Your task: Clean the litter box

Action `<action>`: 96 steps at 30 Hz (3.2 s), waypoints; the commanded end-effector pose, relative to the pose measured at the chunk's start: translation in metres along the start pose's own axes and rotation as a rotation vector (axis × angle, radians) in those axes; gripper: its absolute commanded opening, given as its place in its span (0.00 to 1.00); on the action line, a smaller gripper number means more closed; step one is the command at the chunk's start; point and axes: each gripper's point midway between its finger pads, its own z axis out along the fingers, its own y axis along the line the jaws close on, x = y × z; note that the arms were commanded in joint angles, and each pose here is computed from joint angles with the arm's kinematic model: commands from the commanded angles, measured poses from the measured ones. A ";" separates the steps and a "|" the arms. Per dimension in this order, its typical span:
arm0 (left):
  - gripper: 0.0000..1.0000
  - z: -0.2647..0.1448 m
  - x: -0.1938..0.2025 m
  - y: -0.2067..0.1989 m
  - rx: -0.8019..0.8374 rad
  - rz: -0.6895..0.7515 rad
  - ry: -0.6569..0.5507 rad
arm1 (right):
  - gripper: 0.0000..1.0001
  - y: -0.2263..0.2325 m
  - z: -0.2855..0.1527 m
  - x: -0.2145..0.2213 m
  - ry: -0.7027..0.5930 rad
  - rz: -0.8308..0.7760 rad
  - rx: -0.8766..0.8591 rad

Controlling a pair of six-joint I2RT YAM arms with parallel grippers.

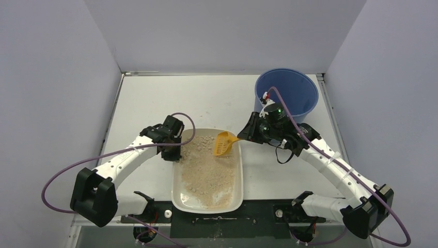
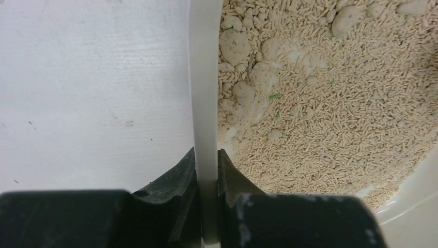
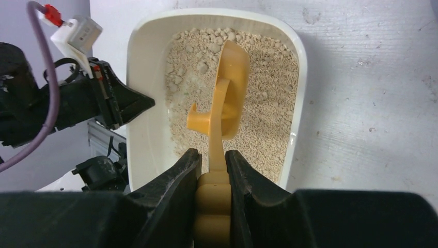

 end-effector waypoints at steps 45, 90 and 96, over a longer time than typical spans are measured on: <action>0.00 -0.081 -0.011 -0.059 0.167 0.243 -0.207 | 0.00 -0.051 0.012 0.069 0.007 0.216 -0.069; 0.00 -0.109 -0.028 -0.079 0.157 0.423 -0.314 | 0.00 0.035 0.077 0.119 0.153 0.274 -0.696; 0.00 -0.101 -0.025 -0.070 0.109 0.332 -0.306 | 0.00 0.029 0.073 0.122 0.131 0.325 -0.695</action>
